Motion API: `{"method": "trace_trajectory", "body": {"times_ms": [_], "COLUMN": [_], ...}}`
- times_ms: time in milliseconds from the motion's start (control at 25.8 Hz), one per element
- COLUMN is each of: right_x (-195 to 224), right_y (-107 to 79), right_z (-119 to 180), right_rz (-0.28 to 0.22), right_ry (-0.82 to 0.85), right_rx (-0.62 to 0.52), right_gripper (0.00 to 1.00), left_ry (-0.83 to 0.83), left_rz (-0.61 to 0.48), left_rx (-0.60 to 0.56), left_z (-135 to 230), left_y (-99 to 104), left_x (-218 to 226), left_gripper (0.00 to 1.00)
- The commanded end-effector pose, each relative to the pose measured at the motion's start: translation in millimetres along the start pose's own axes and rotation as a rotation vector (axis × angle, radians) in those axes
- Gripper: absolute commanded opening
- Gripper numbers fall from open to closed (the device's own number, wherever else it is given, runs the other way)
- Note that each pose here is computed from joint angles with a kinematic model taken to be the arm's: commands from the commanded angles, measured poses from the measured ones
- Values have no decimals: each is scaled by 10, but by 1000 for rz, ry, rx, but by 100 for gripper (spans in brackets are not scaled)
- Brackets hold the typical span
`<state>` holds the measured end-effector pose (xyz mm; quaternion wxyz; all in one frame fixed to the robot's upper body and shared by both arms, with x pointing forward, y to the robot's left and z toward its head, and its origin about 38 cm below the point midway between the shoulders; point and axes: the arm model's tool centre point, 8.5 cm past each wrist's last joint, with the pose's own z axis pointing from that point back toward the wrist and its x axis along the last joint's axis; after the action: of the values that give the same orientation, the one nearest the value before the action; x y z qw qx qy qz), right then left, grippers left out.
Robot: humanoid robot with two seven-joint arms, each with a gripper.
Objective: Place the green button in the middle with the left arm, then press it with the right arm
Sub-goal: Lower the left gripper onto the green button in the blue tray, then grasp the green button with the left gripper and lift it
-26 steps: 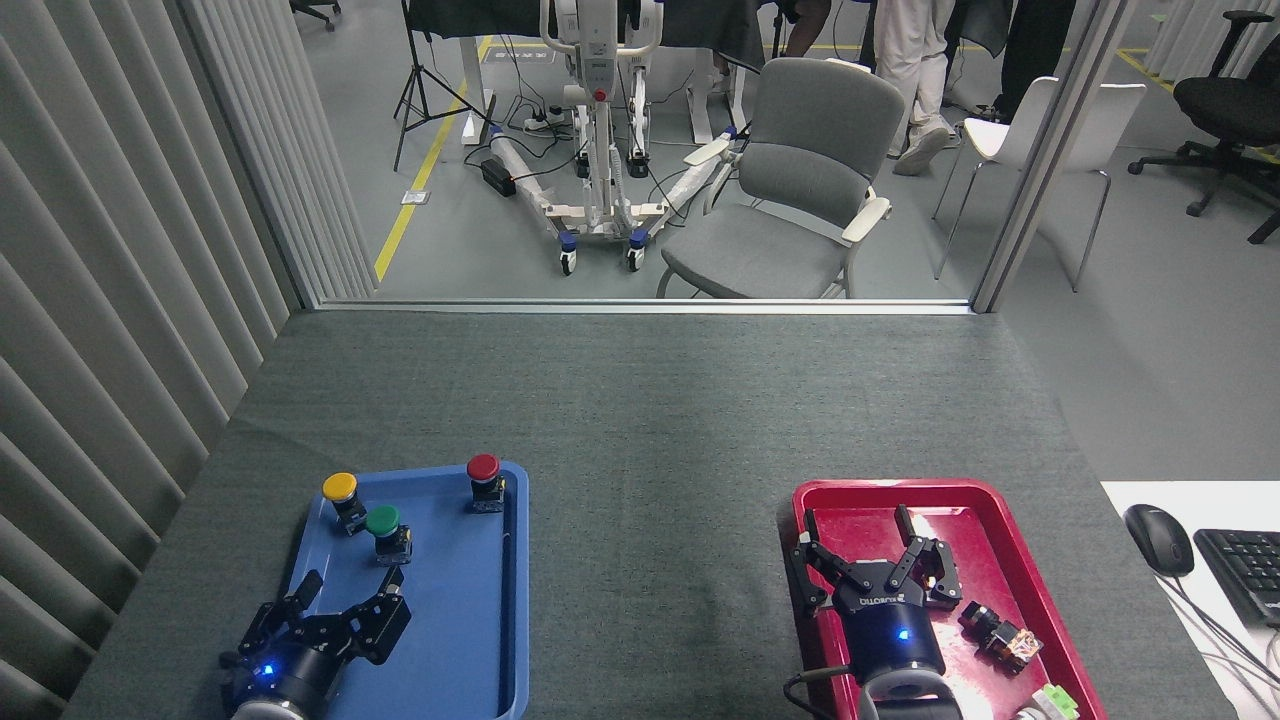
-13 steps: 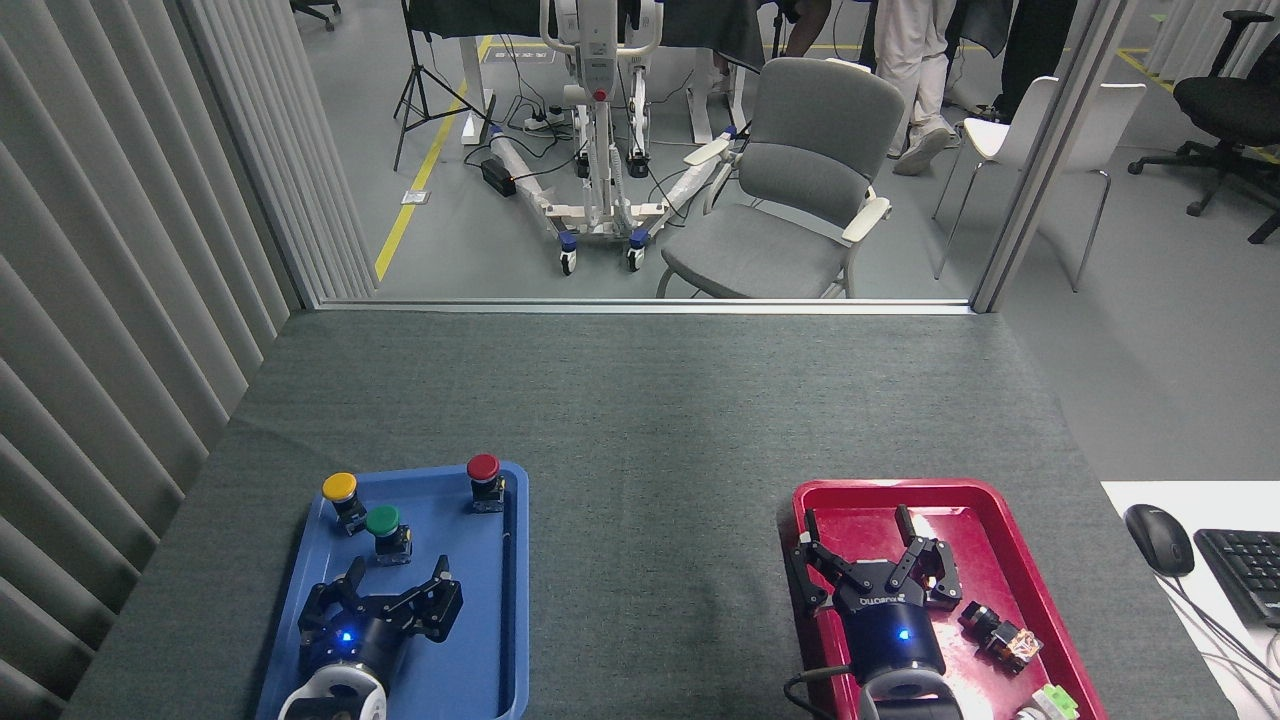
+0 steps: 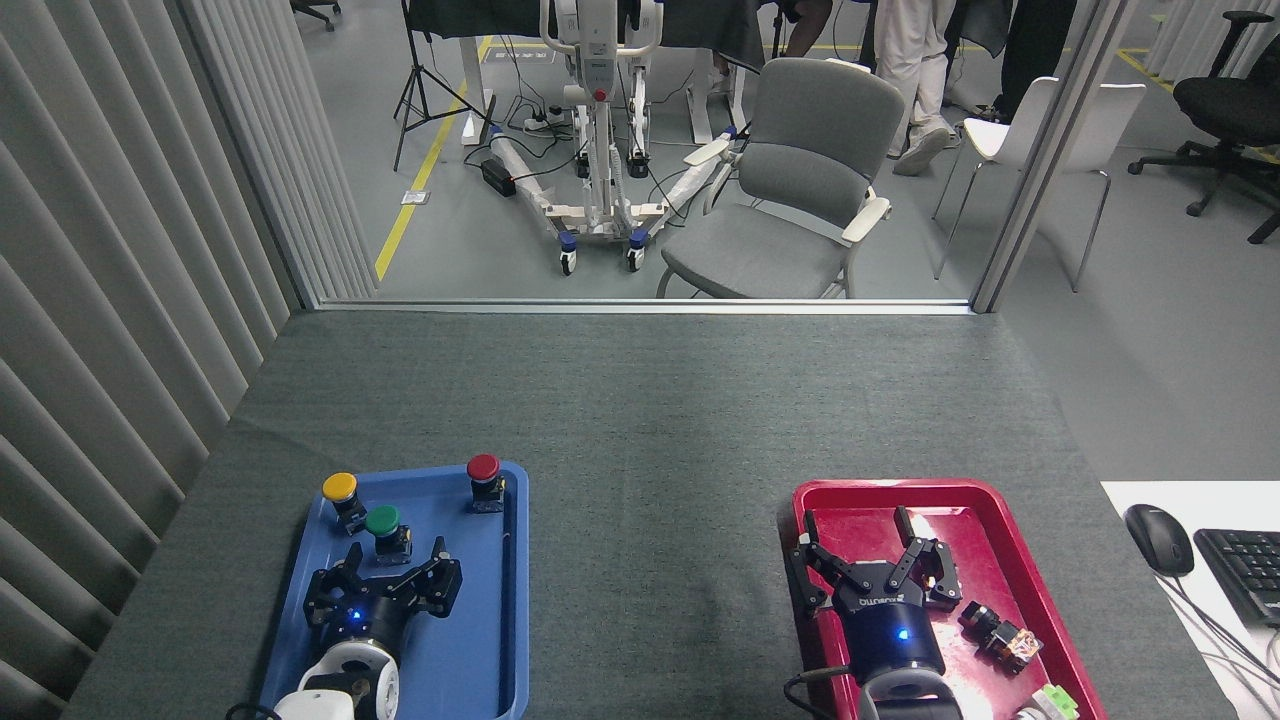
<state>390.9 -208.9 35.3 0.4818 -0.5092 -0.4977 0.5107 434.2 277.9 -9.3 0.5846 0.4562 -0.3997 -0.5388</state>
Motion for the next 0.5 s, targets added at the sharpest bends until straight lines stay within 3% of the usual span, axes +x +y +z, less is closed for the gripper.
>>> {"method": "trace_trajectory", "body": {"times_ms": [0,465], "right_x": [0,5], "right_y": [0,0], "right_z": [0,0], "right_rz": [1,-1], "right_ry": [0,1], "right_rx": [0,0], "right_gripper": [100,100], "left_ry": [16,78], "left_rz": [1,52], "left_rx": [-16,-50], "left_z": [-58,-285], "left_y": [-15,28], "left_x": [-38,-259], "left_gripper": [97,94]}}
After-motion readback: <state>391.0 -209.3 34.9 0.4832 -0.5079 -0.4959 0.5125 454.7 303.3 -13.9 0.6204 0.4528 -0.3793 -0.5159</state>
